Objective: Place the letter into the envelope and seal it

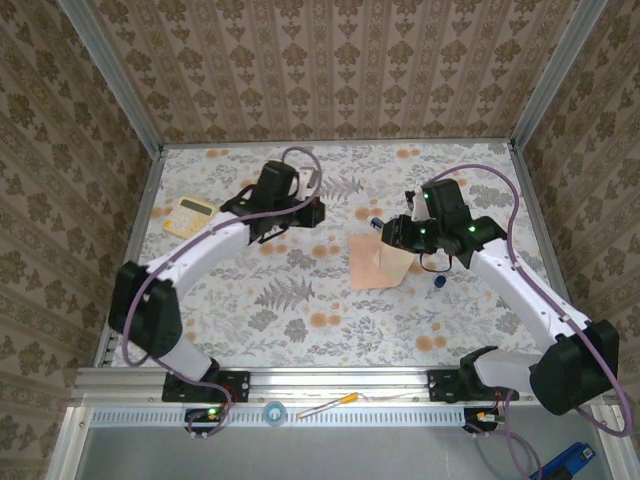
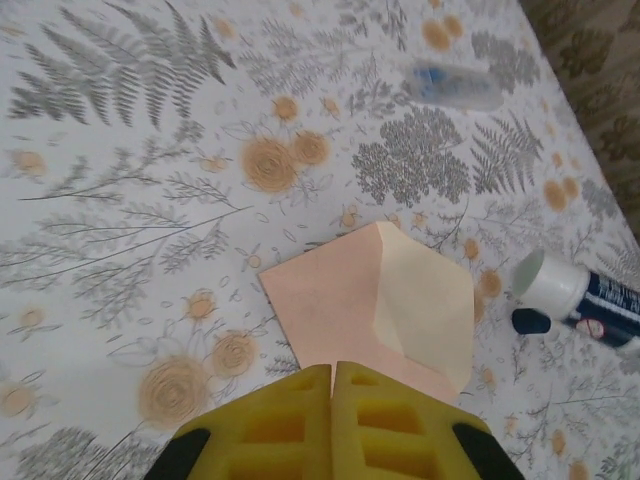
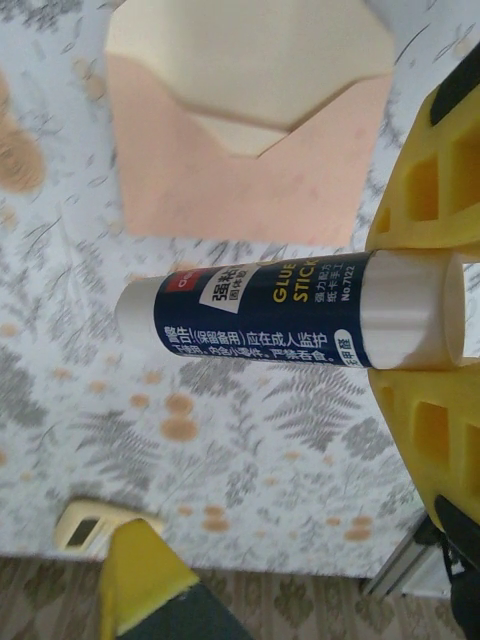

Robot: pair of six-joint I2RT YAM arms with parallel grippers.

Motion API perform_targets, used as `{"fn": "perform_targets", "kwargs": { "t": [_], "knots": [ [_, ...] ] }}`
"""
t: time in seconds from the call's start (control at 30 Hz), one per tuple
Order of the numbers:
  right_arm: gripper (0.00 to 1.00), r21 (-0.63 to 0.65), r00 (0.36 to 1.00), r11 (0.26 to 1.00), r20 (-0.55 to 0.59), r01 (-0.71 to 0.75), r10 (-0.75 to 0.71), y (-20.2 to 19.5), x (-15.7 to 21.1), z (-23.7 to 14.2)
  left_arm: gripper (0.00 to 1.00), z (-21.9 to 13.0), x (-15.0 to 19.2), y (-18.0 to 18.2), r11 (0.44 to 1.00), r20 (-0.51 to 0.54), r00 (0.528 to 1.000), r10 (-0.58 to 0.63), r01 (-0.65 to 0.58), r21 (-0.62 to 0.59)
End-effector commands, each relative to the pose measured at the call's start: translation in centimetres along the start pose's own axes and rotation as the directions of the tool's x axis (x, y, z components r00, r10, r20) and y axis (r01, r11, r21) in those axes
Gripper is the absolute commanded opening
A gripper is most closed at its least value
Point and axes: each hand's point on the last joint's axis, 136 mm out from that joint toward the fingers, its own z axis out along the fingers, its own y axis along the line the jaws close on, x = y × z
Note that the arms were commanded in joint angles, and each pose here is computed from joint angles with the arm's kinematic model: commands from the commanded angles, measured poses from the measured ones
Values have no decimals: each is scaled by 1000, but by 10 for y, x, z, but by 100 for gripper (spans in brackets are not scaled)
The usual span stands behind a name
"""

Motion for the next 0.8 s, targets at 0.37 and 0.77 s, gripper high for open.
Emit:
{"fn": "perform_targets", "kwargs": {
  "t": [0.37,0.77],
  "knots": [
    [25,210,982,975,-188,70,-30,-44,19,20,0,111,10,-18,996,-156,986,67,-57,71],
    [22,237,961,967,-276,91,-23,-56,22,43,0,143,39,-10,998,-295,955,-17,32,47]
  ]
}}
